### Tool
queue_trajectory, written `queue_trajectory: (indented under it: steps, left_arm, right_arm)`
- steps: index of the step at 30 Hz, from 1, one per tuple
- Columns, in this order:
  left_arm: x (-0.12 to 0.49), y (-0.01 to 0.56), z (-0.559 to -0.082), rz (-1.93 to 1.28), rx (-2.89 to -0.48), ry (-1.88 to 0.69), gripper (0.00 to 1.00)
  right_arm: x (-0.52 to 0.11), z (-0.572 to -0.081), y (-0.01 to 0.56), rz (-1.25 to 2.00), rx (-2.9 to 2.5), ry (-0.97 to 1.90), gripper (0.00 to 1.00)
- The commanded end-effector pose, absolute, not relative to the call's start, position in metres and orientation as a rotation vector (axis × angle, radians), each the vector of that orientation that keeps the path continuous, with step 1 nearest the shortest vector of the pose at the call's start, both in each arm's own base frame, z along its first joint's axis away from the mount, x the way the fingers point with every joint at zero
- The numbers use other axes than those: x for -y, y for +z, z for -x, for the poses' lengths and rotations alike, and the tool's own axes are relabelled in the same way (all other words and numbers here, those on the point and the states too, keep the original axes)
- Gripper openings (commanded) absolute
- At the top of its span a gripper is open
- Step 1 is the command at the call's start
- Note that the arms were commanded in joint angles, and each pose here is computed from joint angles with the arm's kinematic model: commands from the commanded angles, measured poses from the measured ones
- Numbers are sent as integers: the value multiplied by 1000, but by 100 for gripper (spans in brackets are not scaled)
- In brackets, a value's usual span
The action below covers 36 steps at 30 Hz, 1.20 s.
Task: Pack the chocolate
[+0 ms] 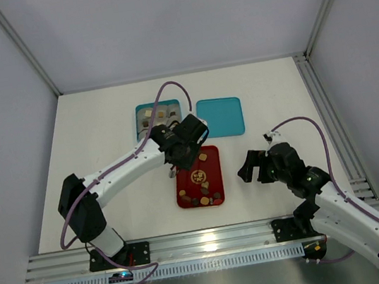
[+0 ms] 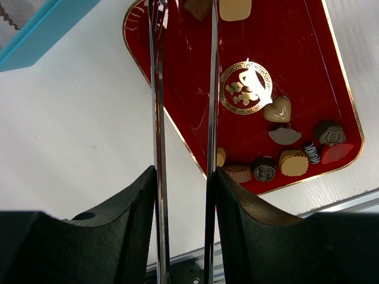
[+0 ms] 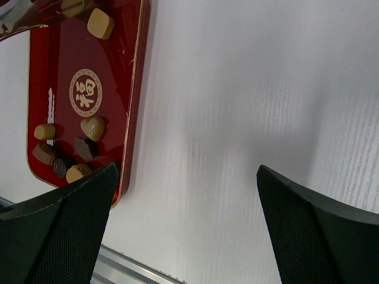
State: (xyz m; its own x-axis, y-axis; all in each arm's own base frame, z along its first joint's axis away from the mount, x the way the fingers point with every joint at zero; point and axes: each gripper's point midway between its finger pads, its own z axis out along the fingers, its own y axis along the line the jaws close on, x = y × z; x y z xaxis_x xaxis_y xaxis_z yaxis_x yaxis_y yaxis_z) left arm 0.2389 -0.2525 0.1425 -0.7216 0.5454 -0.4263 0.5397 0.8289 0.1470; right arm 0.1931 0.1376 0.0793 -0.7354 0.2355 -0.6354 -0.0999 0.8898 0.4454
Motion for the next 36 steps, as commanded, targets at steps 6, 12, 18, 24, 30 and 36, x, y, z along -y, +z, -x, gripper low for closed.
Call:
queue_trajectory:
  steps: [6, 12, 18, 24, 30, 36]
  left_arm:
    - [267, 146, -242, -826, -2523, -83, 42]
    - [268, 143, -240, -836, -2531, -95, 42]
    - [268, 143, -239, -836, -2531, -95, 41]
    - [269, 144, -236, -842, -2534, -120, 41]
    - [268, 143, -233, -838, -2545, -127, 41]
    - [265, 145, -229, -814, -2556, -143, 41]
  right_arm:
    - [-141, -197, 90, -88, -2289, 618, 100]
    - [-141, -197, 90, -88, -2287, 619, 100]
    - [-141, -197, 90, -90, -2286, 620, 100]
    - [-141, -197, 91, -91, -2286, 621, 100]
    - [-141, -197, 91, -91, -2286, 621, 100]
    - [-141, -196, 90, -92, -2287, 621, 100]
